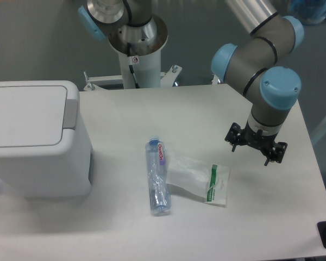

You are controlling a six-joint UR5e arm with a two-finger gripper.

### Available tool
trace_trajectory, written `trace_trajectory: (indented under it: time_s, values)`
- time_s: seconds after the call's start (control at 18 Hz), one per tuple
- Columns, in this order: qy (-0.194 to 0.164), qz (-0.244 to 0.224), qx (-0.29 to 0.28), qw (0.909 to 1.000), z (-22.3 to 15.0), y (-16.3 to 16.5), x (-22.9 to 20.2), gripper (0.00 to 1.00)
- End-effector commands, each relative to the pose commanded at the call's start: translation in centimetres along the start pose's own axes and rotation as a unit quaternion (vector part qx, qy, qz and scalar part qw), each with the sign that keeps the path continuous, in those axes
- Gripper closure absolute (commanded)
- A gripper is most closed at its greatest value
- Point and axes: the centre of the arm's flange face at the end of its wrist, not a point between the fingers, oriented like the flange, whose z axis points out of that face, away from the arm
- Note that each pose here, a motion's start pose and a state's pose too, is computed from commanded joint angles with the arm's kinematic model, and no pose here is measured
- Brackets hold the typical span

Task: Open the trash can
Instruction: 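Move the gripper over the table toward the white trash can lid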

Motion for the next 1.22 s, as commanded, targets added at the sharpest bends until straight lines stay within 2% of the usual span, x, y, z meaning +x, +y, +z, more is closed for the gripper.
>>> trace_trajectory:
  time_s: [0.39, 0.67, 0.78, 0.89, 1.11, 1.22]
  values:
    - [0.002, -0.005, -0.001, 1.0000, 0.0, 0.2, 0.2, 0.00]
    - [0.006, -0.008, -0.002, 0.9999, -0.6, 0.7, 1.9, 0.00]
    - [0.002, -0.035, 0.000, 0.9994, -1.5, -0.2, 2.8, 0.00]
    - [-0.001, -0.082, 0.008, 0.9966, -2.2, -1.2, 3.3, 0.00]
    - [-0.001, -0.109, 0.012, 0.9940, -3.0, -2.6, 4.9, 0.00]
    - [-0.002, -0.137, 0.029, 0.9901, -4.8, -3.9, 6.3, 0.00]
